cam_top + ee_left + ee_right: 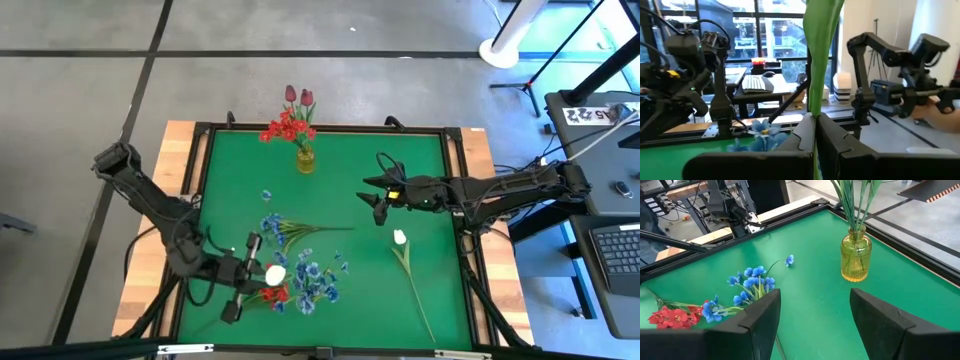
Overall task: Sort flowers into vase by color
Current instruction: Put the top white tulip into the transparent vase, then put the white tulip into the transparent vase
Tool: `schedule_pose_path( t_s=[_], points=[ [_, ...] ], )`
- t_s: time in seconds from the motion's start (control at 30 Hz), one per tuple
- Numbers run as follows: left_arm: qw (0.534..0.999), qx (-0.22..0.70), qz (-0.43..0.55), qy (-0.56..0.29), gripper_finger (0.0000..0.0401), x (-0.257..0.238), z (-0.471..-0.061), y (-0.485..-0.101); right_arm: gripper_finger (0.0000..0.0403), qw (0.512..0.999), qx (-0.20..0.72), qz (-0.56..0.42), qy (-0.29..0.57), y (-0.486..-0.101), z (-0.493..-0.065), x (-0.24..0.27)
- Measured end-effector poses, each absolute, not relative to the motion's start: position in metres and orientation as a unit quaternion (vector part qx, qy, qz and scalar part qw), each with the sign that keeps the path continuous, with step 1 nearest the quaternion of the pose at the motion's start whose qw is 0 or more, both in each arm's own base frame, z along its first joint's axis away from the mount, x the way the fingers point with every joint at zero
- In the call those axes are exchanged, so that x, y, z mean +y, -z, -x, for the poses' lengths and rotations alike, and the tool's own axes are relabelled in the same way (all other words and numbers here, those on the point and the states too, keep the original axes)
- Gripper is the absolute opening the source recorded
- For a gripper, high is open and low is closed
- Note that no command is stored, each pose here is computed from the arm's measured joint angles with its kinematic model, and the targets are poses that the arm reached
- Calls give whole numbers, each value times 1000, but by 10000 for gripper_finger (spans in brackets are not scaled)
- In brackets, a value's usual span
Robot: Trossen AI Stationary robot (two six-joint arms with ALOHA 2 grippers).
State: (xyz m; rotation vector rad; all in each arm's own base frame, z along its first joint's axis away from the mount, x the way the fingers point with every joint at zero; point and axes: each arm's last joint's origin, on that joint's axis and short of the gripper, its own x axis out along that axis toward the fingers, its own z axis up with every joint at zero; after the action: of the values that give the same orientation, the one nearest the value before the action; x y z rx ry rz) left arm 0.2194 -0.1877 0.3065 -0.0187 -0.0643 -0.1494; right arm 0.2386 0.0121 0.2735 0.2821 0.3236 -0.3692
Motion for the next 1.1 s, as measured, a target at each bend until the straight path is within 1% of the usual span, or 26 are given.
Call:
schedule_pose_path(
  t_s=[0.27,0.5,0.6,0.7,1.0,1.1],
  points=[
    [996,-28,18,80,0,-185,-233,-298,237,960,159,-139,182,-274,-239,12],
    [997,-1,1,73,0,-185,-240,-287,237,960,160,-139,182,-273,-239,12],
    [998,9,-8,68,9,-185,-241,-283,237,960,160,-139,182,-273,-239,12],
    [998,13,-10,54,36,-183,-242,-282,237,960,159,-139,182,-274,-239,12],
    [997,39,-28,57,153,-185,-240,-276,237,962,147,-143,180,-276,-240,12],
    [997,45,-22,64,186,-187,-237,-276,237,962,147,-143,180,-276,-240,12]
  ],
)
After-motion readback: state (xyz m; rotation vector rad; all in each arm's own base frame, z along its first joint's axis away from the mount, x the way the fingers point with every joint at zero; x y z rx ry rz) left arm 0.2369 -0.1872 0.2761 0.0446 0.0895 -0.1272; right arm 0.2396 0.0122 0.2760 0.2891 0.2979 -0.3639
